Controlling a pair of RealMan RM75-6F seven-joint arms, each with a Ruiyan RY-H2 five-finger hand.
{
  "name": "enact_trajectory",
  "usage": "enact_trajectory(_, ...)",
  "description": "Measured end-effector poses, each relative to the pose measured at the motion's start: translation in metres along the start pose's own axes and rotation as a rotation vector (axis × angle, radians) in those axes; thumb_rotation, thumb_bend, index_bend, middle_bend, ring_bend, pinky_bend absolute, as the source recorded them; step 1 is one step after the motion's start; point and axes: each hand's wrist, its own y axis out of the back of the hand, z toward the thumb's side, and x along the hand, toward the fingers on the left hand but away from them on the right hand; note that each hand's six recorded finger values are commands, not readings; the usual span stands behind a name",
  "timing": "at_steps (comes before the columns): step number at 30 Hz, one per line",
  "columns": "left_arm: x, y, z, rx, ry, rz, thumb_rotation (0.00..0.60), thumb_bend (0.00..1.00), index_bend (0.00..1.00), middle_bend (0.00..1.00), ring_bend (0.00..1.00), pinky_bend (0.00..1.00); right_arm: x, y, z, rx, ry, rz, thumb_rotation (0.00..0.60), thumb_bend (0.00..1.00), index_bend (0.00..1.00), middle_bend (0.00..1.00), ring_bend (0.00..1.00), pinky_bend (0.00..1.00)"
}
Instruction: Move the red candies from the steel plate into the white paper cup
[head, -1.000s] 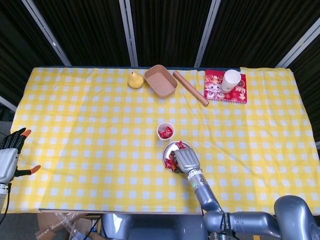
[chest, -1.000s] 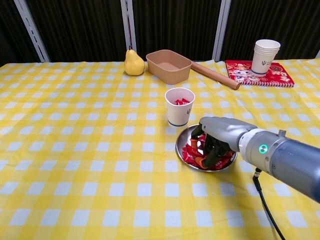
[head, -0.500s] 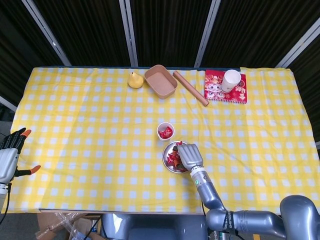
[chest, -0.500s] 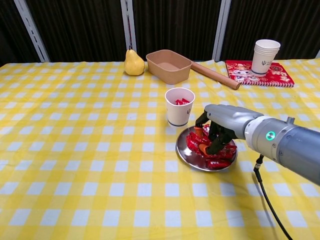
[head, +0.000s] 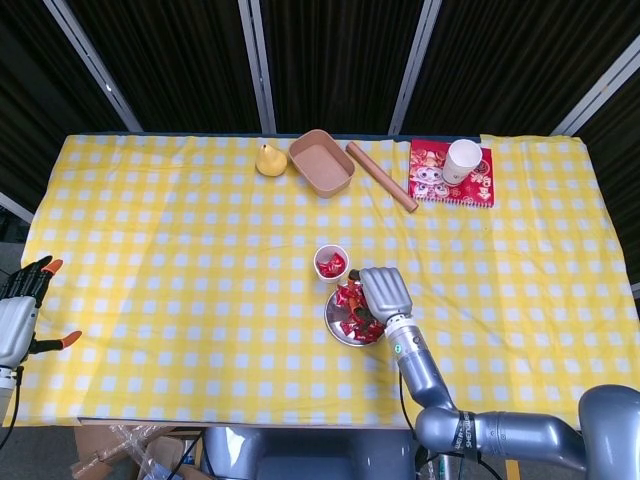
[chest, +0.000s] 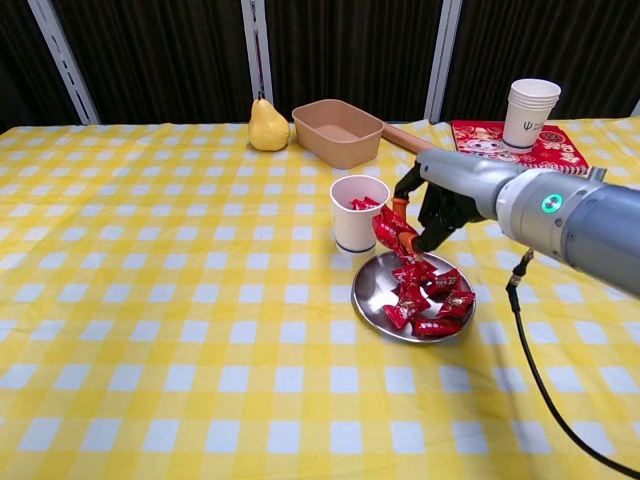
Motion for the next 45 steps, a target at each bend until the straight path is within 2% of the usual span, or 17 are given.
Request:
enact_trajectory(8, 0.001, 0.000, -0.001, -0.008, 0.002, -0.007, 0.600, 0.00, 0.05, 0.00, 0.00, 0.00, -0.014, 0.029, 0.018, -0.006, 0.014, -0.051, 0.600, 0.50, 0.56, 0.93, 0.94, 0.98)
enact_trajectory(14, 0.001, 0.000, -0.001, -0.014, 0.002, -0.012, 0.600, 0.00, 0.05, 0.00, 0.00, 0.00, -0.026, 0.038, 0.026, 0.009, 0.013, -0.069, 0.600, 0.50, 0.56, 0.93, 0.94, 0.98)
enact_trajectory(21, 0.001, -0.001, -0.002, -0.021, 0.004, -0.022, 0.600, 0.00, 0.05, 0.00, 0.00, 0.00, -0.040, 0.036, 0.034, 0.019, 0.012, -0.072, 0.600, 0.50, 0.56, 0.93, 0.94, 0.98)
enact_trajectory(32, 0.002, -0.001, -0.002, -0.032, 0.008, -0.030, 0.600, 0.00, 0.05, 0.00, 0.00, 0.00, -0.054, 0.022, 0.035, 0.036, 0.005, -0.055, 0.600, 0.50, 0.56, 0.93, 0.94, 0.98)
enact_trajectory(45, 0.002, -0.001, -0.002, -0.033, 0.009, -0.030, 0.600, 0.00, 0.05, 0.00, 0.00, 0.00, -0.059, 0.020, 0.031, 0.038, -0.003, -0.065, 0.600, 0.50, 0.47, 0.93, 0.94, 0.98)
